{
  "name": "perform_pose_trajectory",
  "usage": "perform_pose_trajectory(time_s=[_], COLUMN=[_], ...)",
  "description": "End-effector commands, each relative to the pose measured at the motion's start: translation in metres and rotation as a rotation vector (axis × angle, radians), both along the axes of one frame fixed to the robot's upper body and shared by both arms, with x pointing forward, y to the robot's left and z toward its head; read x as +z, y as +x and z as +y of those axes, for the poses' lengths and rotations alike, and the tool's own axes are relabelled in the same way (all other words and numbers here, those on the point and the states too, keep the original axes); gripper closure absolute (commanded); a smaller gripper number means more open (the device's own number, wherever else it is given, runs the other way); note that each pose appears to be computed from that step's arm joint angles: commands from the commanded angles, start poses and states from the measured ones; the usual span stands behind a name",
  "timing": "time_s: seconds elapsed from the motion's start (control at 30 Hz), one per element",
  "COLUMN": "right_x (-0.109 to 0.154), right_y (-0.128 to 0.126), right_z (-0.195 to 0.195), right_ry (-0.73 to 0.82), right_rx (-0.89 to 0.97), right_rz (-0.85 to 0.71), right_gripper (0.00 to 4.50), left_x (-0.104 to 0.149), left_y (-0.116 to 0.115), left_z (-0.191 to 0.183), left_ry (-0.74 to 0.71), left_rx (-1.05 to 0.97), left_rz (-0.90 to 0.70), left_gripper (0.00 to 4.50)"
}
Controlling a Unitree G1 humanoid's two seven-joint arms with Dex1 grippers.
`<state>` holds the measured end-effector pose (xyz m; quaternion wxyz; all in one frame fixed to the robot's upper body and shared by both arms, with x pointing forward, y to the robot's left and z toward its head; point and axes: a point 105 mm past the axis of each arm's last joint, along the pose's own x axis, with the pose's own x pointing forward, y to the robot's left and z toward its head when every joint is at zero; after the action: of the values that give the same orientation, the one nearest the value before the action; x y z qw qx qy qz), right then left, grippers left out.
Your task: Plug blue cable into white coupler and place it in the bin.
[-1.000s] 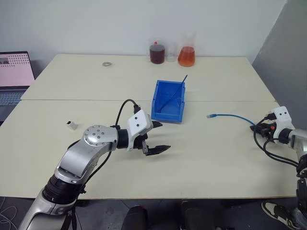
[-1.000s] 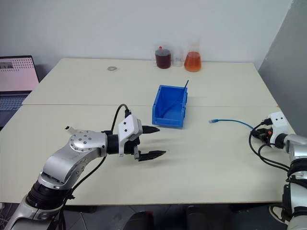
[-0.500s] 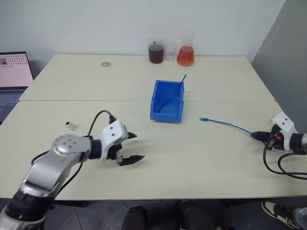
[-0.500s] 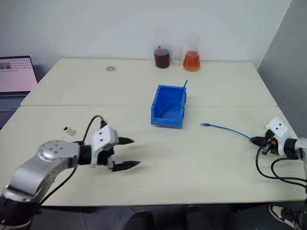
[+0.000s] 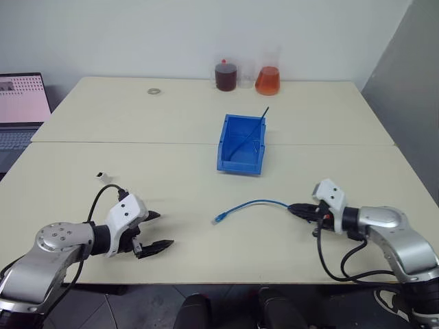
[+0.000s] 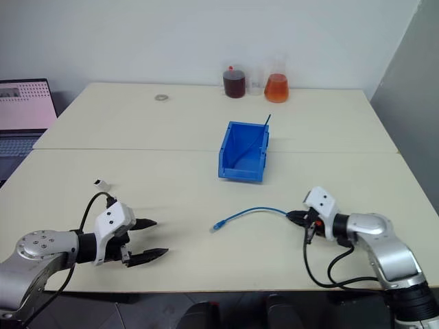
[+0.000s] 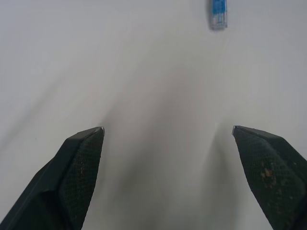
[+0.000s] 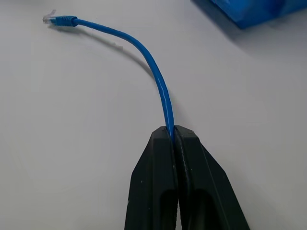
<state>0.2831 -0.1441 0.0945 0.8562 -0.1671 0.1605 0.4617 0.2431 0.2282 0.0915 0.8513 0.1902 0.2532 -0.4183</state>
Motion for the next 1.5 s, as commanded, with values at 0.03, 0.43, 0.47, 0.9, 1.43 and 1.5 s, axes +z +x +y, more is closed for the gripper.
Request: perform_pose_trajectory(time_s=[0.03, 0.43, 0.47, 0.9, 1.43, 1.5], right_x=[0.007, 0.0, -0.001, -0.003, 0.029, 0.029], right_y=[-0.008, 0.004, 0.002, -0.006, -0.044, -0.046], right_z=[0.011, 0.014, 0.015, 0.022, 0.022, 0.023], right_ry=[0.023, 0.12, 0.115, 0.128, 0.034, 0.012], right_rx=[0.021, -0.144, -0.134, -0.11, 0.241, 0.259], right_rz=[-0.019, 0.05, 0.06, 0.076, 0.046, 0.031], right_gripper=[4.44, 4.44, 4.44, 3.11, 0.06, 0.06], left_x=[0.01, 0.012, 0.013, 0.014, -0.001, -0.007], left_y=[-0.001, 0.0, 0.0, 0.004, 0.018, 0.021], left_z=[0.004, -0.009, -0.009, -0.013, -0.036, -0.041], left_ry=[0.015, -0.006, -0.009, -0.035, -0.078, -0.093], left_rx=[-0.004, -0.023, -0.023, -0.026, 0.054, 0.076], left_rz=[-0.047, -0.057, -0.057, -0.059, -0.098, -0.098], left_gripper=[0.0, 0.0, 0.0, 0.0, 0.0, 0.0])
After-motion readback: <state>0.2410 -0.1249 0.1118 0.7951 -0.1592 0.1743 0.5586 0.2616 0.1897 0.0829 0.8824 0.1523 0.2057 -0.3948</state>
